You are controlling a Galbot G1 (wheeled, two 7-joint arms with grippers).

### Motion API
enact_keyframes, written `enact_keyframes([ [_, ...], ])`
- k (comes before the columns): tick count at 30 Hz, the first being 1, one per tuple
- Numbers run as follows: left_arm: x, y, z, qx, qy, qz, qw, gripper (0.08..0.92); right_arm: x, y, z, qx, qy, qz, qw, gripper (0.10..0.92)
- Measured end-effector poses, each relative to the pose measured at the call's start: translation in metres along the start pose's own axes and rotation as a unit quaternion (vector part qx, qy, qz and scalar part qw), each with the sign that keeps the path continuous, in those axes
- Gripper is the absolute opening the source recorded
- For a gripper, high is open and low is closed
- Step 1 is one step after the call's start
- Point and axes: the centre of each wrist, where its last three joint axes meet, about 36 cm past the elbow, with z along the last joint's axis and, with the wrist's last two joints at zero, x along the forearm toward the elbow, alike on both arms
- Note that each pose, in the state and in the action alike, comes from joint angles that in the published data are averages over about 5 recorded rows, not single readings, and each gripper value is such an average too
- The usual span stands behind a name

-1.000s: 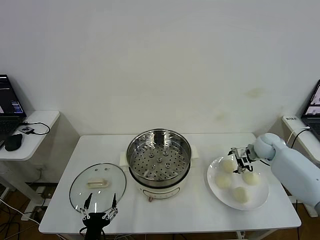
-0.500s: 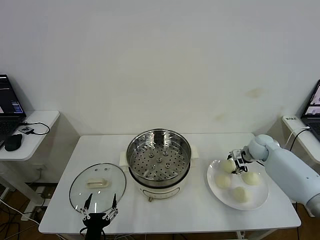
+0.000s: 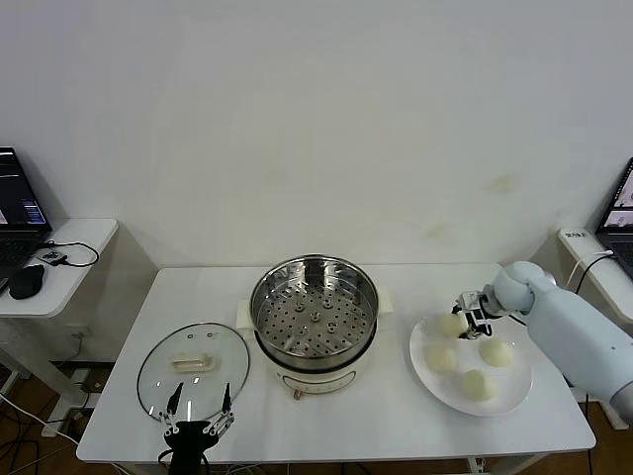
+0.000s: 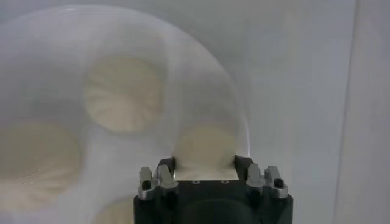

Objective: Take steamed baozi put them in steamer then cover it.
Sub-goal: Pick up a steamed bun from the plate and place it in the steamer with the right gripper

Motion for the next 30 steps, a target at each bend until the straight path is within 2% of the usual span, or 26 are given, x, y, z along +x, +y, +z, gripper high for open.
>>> enact_keyframes([
  [7, -0.001, 0.0, 0.0, 0.0, -0.001, 0.003, 1.0, 0.823, 0.045, -0.015, 0.007, -0.009, -0.015, 0.026, 0.999, 0.611],
  [14, -0.003, 0.002, -0.002, 0.005, -0.004, 0.003, 1.0, 0.823, 0.098, -0.051, -0.015, 0.007, -0.048, 0.065, 0.997, 0.611],
  [23, -0.006, 0.006, -0.003, 0.01, -0.009, 0.002, 1.0, 0.823, 0.145, -0.101, -0.083, 0.064, -0.105, 0.095, 0.988, 0.611],
  [30, -0.01, 0.009, -0.004, 0.018, -0.017, -0.001, 1.0, 0.823, 0.157, -0.126, -0.149, 0.131, -0.143, 0.093, 0.977, 0.611],
])
